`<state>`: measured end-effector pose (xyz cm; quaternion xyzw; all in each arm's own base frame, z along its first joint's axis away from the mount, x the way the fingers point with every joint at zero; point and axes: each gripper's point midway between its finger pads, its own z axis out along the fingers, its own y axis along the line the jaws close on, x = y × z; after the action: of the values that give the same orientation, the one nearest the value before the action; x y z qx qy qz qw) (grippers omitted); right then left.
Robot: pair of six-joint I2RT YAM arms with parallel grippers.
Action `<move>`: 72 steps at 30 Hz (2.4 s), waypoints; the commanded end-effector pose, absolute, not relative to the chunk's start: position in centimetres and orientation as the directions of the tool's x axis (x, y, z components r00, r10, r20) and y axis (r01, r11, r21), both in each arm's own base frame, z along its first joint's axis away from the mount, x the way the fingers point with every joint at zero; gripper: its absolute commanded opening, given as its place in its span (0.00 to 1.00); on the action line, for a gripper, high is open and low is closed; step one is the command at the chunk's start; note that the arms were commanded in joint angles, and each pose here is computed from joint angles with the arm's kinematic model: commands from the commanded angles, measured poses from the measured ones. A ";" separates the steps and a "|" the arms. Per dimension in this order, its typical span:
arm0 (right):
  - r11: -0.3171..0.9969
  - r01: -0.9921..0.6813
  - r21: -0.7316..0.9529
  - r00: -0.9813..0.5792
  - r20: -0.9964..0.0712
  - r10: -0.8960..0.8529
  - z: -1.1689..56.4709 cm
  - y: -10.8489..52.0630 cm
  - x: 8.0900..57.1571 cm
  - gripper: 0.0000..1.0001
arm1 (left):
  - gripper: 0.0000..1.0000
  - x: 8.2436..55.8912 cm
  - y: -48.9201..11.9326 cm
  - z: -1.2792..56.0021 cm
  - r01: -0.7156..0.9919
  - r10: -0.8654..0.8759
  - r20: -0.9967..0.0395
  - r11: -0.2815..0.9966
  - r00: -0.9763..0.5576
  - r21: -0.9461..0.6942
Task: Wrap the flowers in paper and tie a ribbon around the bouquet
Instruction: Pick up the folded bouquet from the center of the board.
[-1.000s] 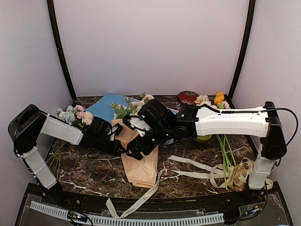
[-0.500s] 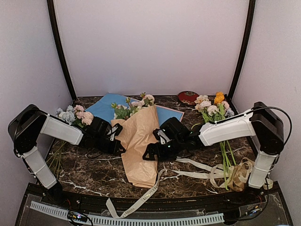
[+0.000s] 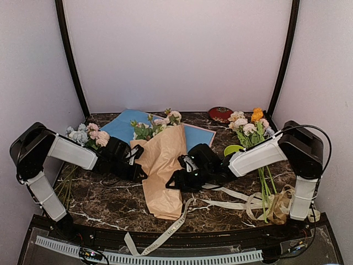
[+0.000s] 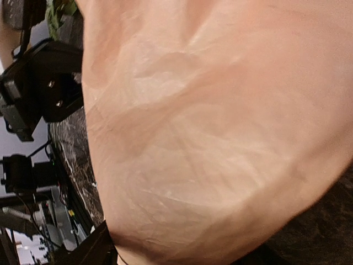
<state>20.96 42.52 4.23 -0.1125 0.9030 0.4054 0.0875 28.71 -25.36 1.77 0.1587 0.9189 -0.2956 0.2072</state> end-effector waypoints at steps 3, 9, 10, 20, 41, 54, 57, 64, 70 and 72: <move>0.599 -0.279 0.750 -0.959 -0.247 -0.136 4.1 44.0 21.2 0.61 | 0.00 26.5 -23.5 -1.3 0.355 0.196 -0.365 0.824 -0.910 -0.442; 0.579 -0.248 0.777 -0.968 -0.219 -0.121 4.8 44.0 20.9 0.03 | 0.00 26.9 -23.4 -0.7 0.350 0.185 -0.379 0.830 -0.907 -0.433; 0.576 -0.250 0.778 -0.968 -0.222 -0.121 5.0 44.0 20.9 0.00 | 0.00 27.1 -23.5 -0.1 0.359 0.183 -0.396 0.827 -0.900 -0.433; 0.605 -0.230 0.762 -0.973 -0.193 -0.127 5.1 43.7 20.9 0.00 | 0.40 25.4 -25.8 12.0 0.621 0.368 -0.690 0.769 -0.624 -0.151; 0.718 -0.345 0.605 -0.933 -0.304 -0.192 4.2 43.0 22.4 0.00 | 0.67 -1.4 -29.2 7.3 0.959 0.975 -0.221 -0.081 0.020 -0.272; 0.736 -0.375 0.563 -0.920 -0.321 -0.224 3.7 42.6 22.2 0.00 | 0.62 -2.9 -28.0 3.0 0.939 0.985 -0.078 -0.170 0.153 -0.299; 0.735 -0.376 0.564 -0.921 -0.314 -0.230 3.5 42.6 22.1 0.00 | 0.62 -4.0 -27.9 2.6 0.923 0.979 -0.091 -0.202 0.182 -0.329; 0.727 -0.391 0.564 -0.914 -0.331 -0.235 4.4 43.2 22.5 0.00 | 0.03 -2.7 -28.0 2.3 0.951 0.985 -0.062 -0.169 0.158 -0.259; 0.712 -0.411 0.569 -0.904 -0.357 -0.237 6.4 43.5 23.1 0.00 | 0.00 1.6 -27.7 3.0 0.992 0.993 0.004 -0.121 0.121 -0.039; 0.694 -0.417 0.586 -0.901 -0.369 -0.230 7.6 43.7 23.3 0.00 | 0.00 3.5 -27.5 3.6 0.995 0.996 0.021 -0.090 0.090 0.039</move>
<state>22.14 42.81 4.56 -0.1682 0.9239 0.3271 0.1056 -0.34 -28.20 2.16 0.7536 0.6534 -0.0578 -0.0418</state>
